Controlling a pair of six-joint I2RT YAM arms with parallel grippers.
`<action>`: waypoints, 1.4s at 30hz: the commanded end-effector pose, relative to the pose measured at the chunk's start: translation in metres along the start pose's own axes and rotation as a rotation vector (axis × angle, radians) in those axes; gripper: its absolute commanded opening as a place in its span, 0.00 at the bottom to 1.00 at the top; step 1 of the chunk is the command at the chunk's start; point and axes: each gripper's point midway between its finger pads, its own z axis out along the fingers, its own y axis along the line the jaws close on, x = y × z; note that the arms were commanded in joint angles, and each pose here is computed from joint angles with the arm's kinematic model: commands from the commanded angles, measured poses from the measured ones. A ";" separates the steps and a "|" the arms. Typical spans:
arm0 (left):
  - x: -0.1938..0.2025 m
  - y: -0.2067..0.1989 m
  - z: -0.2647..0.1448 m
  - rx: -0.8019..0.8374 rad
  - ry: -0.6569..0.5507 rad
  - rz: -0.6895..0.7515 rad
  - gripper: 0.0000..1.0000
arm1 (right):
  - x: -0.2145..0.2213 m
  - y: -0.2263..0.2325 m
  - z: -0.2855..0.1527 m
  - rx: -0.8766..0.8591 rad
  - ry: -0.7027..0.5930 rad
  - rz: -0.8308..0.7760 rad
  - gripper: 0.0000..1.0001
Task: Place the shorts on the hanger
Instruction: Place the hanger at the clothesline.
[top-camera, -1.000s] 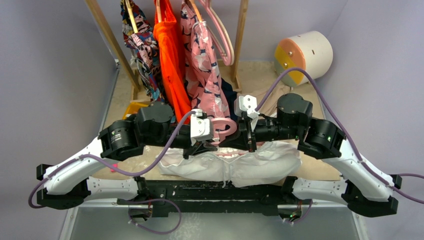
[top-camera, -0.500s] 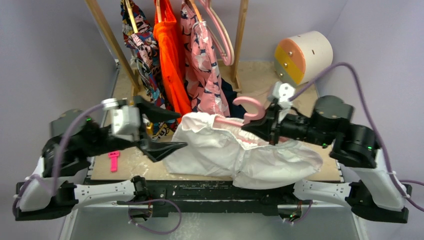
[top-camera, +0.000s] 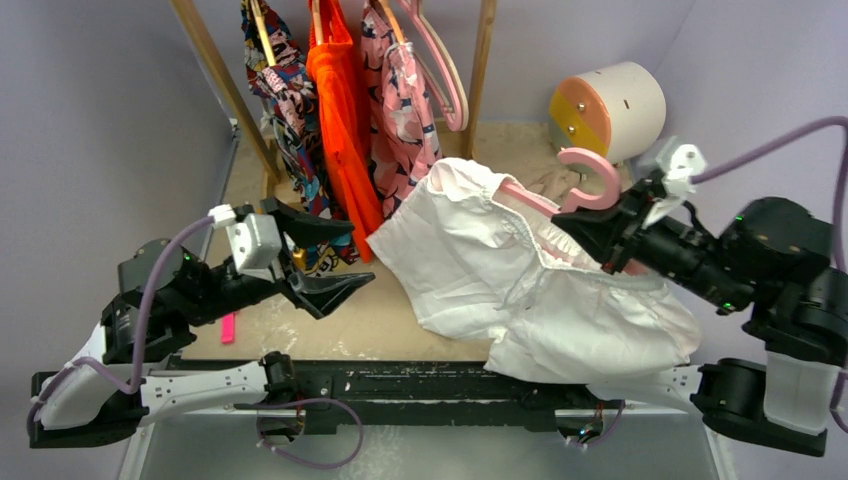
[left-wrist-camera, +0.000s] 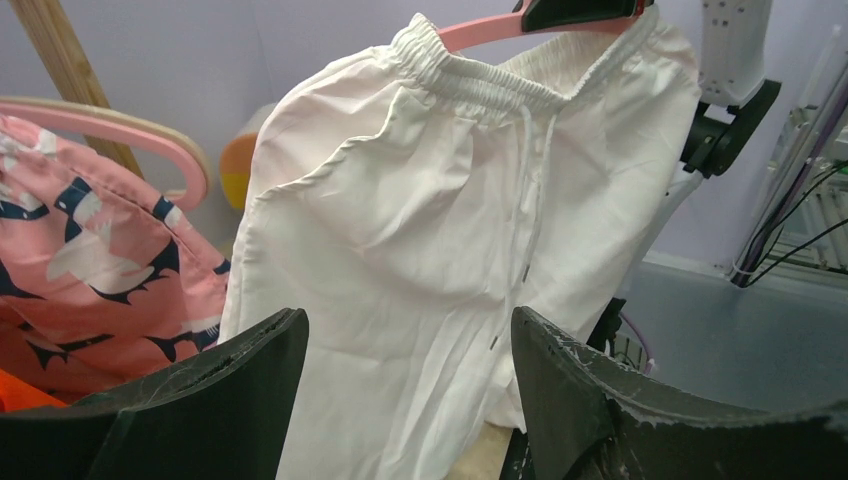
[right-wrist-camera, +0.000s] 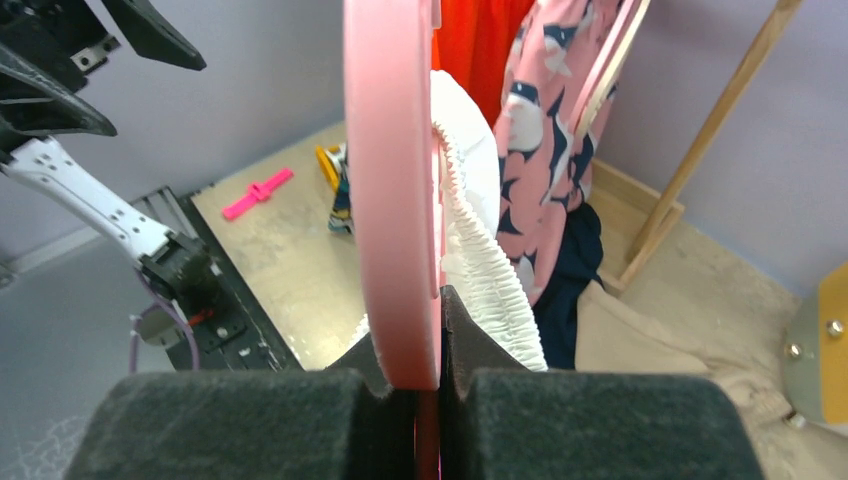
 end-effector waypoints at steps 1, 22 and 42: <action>-0.001 0.001 0.008 -0.017 -0.033 -0.039 0.73 | 0.021 -0.015 0.024 0.111 0.098 -0.028 0.00; 0.115 0.017 0.025 -0.146 0.130 -0.116 0.71 | 0.089 -0.082 0.093 0.591 0.284 0.018 0.00; 0.198 0.061 -0.025 -0.440 0.099 -0.185 0.67 | -0.096 -0.244 0.037 1.072 -0.311 0.037 0.00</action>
